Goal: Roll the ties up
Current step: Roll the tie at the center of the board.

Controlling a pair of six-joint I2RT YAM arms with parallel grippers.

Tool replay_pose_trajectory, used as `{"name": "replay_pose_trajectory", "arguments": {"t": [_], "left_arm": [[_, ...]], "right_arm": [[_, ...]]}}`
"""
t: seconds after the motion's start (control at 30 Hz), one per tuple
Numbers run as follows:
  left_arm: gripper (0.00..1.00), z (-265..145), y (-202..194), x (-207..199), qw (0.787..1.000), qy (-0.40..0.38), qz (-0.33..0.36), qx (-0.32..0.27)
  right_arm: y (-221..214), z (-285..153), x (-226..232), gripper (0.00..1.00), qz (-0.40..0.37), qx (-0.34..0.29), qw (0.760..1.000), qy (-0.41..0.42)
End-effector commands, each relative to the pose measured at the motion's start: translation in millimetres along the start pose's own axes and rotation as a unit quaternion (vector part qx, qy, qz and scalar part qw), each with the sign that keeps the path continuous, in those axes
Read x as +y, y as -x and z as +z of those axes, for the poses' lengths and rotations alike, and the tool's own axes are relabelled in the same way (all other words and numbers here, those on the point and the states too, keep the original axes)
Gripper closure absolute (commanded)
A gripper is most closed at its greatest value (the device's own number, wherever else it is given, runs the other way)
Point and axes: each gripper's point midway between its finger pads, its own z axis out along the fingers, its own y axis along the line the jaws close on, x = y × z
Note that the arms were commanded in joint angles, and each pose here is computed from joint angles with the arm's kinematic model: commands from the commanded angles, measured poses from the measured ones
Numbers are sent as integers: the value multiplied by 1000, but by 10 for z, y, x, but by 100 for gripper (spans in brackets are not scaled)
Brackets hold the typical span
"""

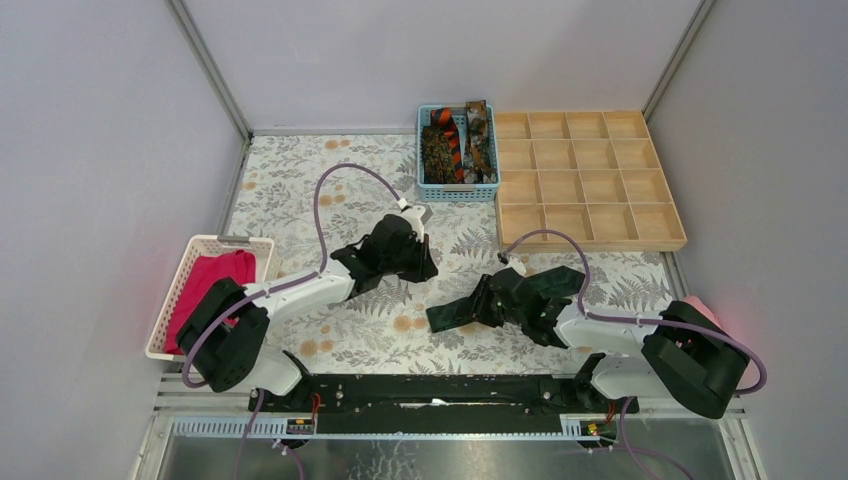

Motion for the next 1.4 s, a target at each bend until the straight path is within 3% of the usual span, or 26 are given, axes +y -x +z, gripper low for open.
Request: {"name": "replay_pose_trajectory", "arguments": {"t": [0.0, 0.37, 0.97, 1.07, 1.37], "left_arm": [[100, 27, -56, -194, 999, -10, 37, -3], [100, -51, -377, -473, 997, -30, 68, 13], [100, 114, -755, -470, 995, -50, 70, 51], [100, 165, -831, -486, 994, -58, 66, 60], [100, 293, -964, -408, 994, -45, 66, 78]], "right_arm": [[113, 15, -112, 61, -15, -21, 999, -40], [306, -47, 31, 60, -50, -41, 997, -50], [326, -47, 1, 57, -75, -24, 993, -89], [325, -56, -14, 49, -79, -22, 992, -92], [464, -220, 63, 45, -95, -49, 991, -86]]}}
